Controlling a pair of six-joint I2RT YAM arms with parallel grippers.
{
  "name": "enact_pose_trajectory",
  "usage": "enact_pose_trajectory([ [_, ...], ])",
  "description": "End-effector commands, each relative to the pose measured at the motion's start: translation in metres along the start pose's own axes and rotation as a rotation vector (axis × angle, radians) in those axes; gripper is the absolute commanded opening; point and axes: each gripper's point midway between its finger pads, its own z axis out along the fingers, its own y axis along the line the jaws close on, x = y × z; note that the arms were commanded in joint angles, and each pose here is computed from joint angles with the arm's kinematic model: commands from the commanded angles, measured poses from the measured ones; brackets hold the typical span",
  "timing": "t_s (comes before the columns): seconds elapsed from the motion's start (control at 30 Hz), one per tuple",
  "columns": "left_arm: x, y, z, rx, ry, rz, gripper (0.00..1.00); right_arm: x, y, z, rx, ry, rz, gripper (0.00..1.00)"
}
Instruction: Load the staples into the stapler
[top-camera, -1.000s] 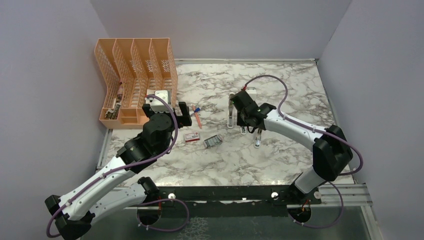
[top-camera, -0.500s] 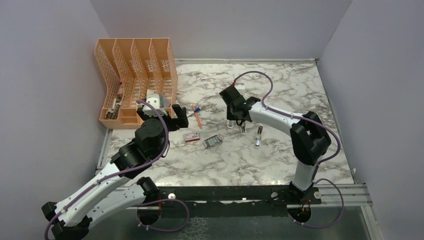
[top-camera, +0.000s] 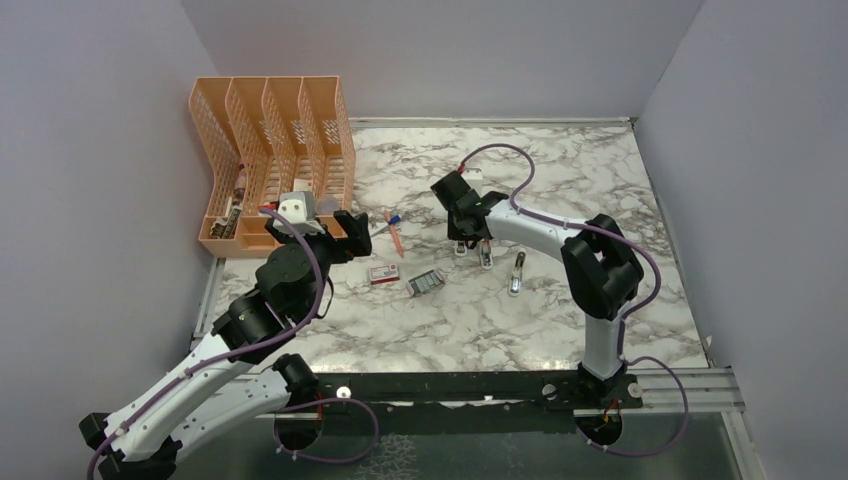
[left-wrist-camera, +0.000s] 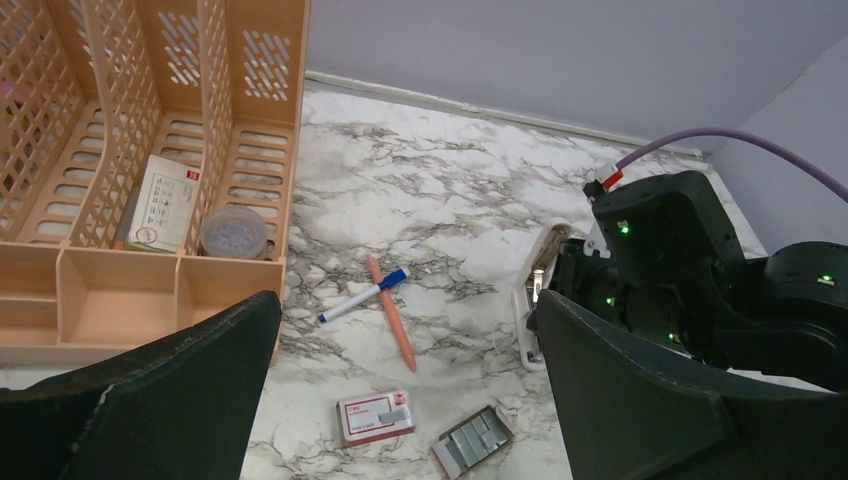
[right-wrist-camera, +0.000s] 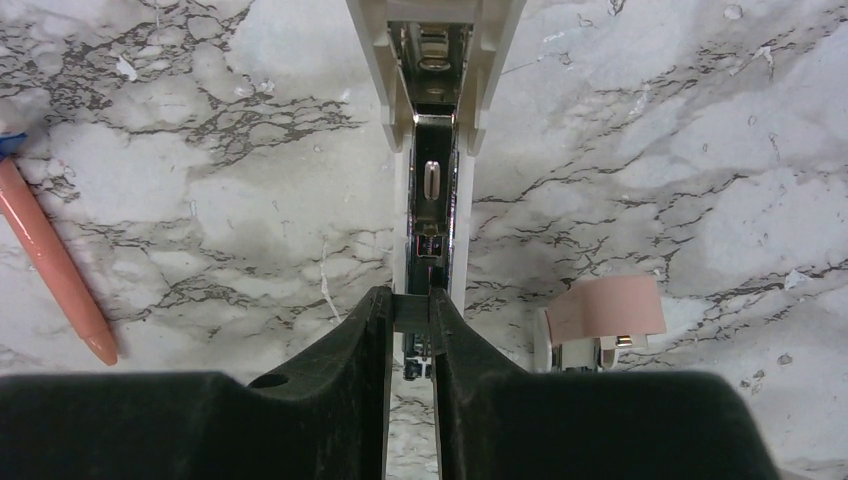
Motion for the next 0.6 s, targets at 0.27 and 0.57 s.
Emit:
enact_pose_trajectory([
  [0.27, 0.003, -0.003, 0.002, 0.009, 0.009, -0.004, 0.99, -0.019, -0.002, -0.015, 0.0, -0.051, 0.032, 0.22],
  [0.57, 0.004, -0.003, 0.003, 0.004, 0.011, 0.001, 0.99, -0.01, -0.01, -0.008, 0.046, -0.023, 0.017, 0.22],
])
